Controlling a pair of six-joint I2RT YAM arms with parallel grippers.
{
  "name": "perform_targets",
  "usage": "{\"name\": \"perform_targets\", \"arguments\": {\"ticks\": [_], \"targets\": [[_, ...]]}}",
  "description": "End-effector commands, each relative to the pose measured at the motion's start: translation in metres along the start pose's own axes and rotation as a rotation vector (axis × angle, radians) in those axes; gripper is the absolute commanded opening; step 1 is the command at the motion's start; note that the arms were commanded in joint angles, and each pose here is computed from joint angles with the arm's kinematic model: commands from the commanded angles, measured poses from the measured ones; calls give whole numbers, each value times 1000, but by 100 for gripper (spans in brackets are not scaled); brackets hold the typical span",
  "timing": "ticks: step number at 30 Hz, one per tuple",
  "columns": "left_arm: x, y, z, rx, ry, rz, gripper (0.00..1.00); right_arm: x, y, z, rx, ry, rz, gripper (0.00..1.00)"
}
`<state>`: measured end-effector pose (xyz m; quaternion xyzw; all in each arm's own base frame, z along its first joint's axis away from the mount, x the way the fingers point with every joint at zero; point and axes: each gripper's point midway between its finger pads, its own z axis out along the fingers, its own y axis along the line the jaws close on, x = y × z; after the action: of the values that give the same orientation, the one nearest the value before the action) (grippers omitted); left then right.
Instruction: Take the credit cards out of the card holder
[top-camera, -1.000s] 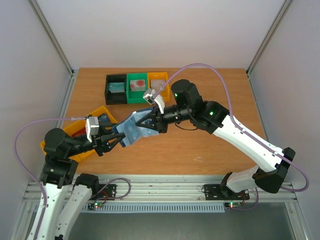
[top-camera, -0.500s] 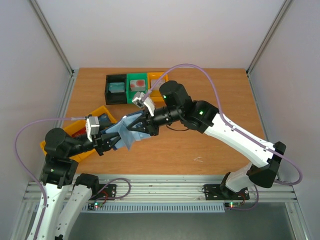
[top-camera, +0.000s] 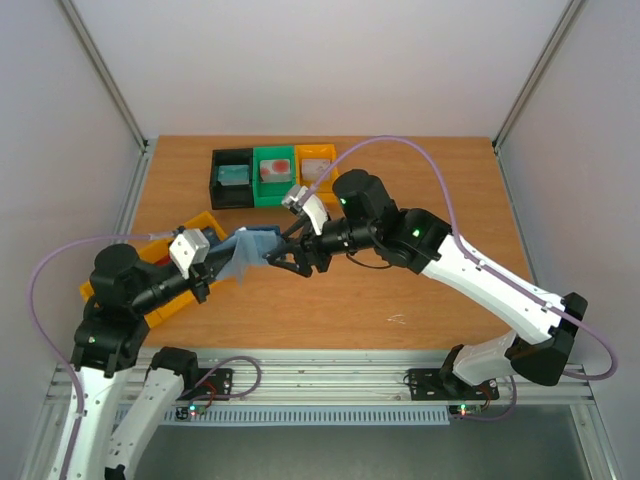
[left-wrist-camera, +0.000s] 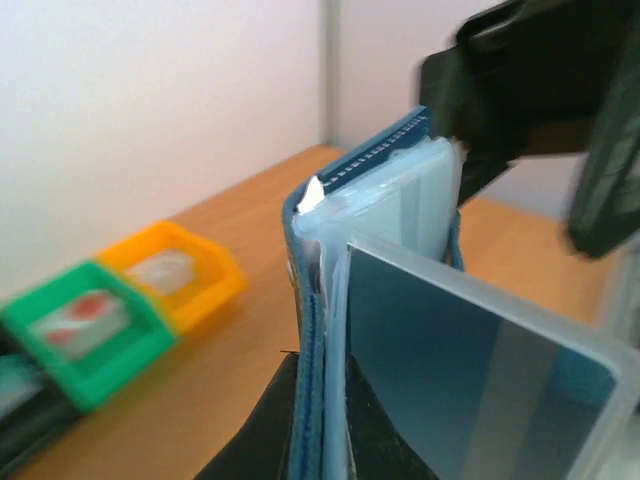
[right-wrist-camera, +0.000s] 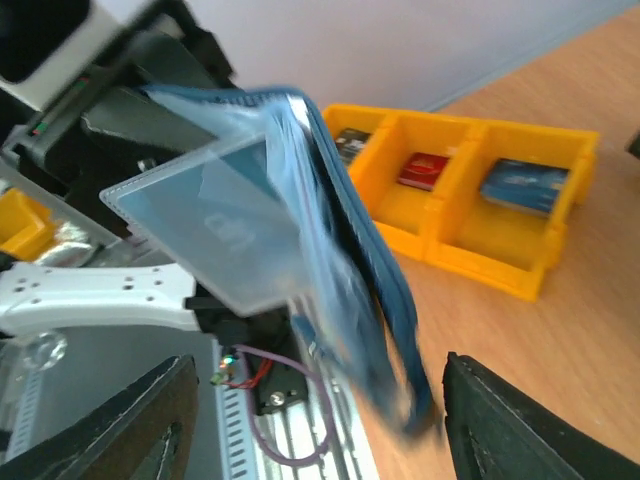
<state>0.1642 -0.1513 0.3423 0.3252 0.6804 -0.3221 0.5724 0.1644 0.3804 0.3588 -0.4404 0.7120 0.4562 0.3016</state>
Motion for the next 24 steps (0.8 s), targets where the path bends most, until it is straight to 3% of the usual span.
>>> {"name": "perform_targets", "arguments": {"ticks": [1, 5, 9, 13, 15, 19, 24], "targets": [[12, 63, -19, -366, 220, 382, 0, 11, -26, -8, 153, 23, 20, 69], [10, 83, -29, -454, 333, 544, 0, 9, -21, -1, 108, 14, 26, 77], [11, 90, -32, -484, 369, 510, 0, 3, -19, 2, 92, -8, 25, 81], [2, 65, -24, -370, 278, 380, 0, 0, -18, 7, 67, -13, 32, 87], [-5, 44, -18, -272, 216, 265, 0, 0, -17, 10, 52, -10, 34, 97], [-16, 25, -13, -174, 159, 94, 0, -2, -13, 12, 31, -25, 31, 99], [-22, 10, -12, -91, 136, 57, 0, -4, -13, 19, 4, -54, 44, 98]]}}
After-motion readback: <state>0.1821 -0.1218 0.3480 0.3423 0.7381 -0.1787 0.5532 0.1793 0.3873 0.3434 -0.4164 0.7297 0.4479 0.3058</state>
